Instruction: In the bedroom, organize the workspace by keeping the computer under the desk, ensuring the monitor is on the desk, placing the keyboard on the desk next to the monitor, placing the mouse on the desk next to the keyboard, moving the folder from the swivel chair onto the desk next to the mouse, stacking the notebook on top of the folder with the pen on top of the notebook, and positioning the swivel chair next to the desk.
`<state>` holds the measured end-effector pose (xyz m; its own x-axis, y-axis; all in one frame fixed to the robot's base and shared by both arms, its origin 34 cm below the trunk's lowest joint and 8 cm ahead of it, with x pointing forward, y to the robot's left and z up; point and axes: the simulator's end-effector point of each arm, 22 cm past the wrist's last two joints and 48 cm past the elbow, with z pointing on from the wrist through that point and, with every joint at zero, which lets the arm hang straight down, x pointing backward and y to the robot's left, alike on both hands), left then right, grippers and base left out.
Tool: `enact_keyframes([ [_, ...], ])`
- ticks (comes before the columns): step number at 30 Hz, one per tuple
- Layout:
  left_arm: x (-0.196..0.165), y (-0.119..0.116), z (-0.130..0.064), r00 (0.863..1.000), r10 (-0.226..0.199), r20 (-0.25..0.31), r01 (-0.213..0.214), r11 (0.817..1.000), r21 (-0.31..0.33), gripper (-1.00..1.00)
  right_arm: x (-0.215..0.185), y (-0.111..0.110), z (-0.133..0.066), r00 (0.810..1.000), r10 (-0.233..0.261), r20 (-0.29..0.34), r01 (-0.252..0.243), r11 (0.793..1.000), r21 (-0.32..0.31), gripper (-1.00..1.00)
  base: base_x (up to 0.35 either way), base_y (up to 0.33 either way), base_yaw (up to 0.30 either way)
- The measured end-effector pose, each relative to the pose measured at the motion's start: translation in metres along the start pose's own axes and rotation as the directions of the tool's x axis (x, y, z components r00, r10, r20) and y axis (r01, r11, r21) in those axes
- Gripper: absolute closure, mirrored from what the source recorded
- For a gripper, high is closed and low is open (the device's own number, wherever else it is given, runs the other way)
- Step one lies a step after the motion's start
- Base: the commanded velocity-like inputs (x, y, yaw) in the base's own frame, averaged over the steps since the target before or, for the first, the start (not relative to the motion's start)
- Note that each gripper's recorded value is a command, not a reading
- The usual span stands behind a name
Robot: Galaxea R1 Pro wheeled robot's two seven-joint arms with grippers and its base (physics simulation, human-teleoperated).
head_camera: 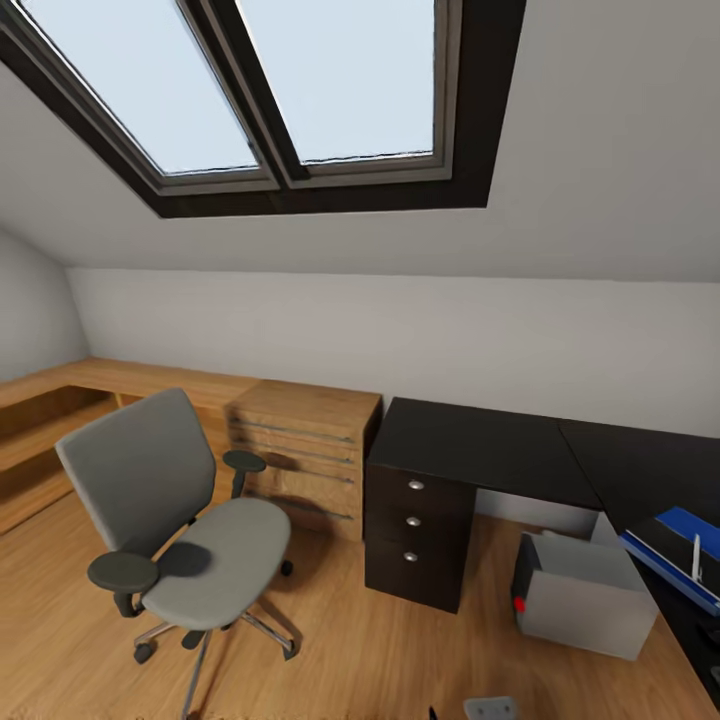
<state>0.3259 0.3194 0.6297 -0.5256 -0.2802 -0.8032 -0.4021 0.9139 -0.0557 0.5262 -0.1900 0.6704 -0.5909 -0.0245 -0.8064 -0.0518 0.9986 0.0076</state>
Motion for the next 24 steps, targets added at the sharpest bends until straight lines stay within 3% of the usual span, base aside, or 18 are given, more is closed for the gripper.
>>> enact_keyframes([
  [24,0.010,0.010,-0.003,0.999,0.010,-0.032,-0.011,1.000,-0.023,-1.00,0.017,-0.003,0.001,0.999,-0.003,-0.036,0.003,1.000,0.001,-1.00,-0.001,0.001,0.113],
])
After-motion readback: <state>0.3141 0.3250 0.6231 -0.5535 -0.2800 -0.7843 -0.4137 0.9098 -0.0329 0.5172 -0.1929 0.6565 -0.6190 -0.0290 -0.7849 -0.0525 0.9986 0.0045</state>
